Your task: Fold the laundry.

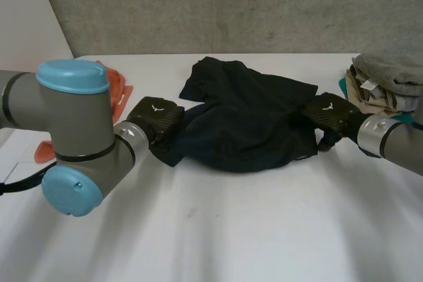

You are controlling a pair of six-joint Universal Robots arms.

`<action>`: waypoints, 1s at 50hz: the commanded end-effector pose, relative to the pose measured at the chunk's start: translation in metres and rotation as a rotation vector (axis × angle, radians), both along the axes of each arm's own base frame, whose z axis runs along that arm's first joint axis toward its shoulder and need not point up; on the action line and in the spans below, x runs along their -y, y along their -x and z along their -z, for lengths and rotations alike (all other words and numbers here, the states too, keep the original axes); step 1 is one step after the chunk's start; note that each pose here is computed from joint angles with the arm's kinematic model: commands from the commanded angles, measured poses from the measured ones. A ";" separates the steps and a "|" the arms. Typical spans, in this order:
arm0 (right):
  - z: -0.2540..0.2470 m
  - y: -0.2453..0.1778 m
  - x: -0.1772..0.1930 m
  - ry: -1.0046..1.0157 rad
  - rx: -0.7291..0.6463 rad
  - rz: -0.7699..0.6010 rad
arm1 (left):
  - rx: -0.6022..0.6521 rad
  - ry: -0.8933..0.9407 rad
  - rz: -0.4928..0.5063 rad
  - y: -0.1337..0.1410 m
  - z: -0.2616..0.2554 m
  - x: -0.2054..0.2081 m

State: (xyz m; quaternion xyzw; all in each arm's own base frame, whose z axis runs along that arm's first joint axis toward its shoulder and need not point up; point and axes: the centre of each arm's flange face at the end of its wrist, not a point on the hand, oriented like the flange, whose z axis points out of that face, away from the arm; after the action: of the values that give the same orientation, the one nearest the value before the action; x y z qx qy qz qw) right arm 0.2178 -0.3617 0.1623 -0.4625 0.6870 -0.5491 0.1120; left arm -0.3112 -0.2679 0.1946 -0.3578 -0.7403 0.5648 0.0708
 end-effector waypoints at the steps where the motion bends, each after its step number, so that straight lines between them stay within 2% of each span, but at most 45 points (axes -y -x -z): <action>1: -0.039 0.012 -0.011 -0.066 0.080 0.186 | -0.008 0.048 0.020 -0.001 -0.015 -0.003; 6: -0.065 0.028 -0.030 -0.142 0.159 0.411 | -0.014 0.060 0.017 -0.001 -0.019 -0.002; 10: -0.066 0.031 -0.056 -0.221 0.199 0.494 | -0.022 0.073 0.016 0.000 -0.023 0.000; 17: -0.042 0.018 -0.097 -0.236 0.175 0.432 | -0.042 0.104 0.017 0.003 -0.032 0.006; 23: -0.016 -0.001 -0.108 -0.194 0.192 0.372 | -0.059 0.126 0.019 0.006 -0.043 0.008; 37: 0.036 -0.033 -0.084 -0.143 0.224 0.457 | -0.098 0.133 0.005 0.011 -0.066 0.011; 50: 0.035 -0.048 -0.077 -0.141 0.282 0.438 | -0.080 0.091 -0.023 0.003 -0.059 0.012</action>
State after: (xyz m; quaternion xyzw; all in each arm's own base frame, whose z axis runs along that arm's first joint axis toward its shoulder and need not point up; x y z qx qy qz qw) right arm 0.2630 -0.2854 0.1212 -0.2220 0.7856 -0.5681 0.1035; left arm -0.3195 -0.2806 0.2596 -0.3299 -0.7032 0.6242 0.0836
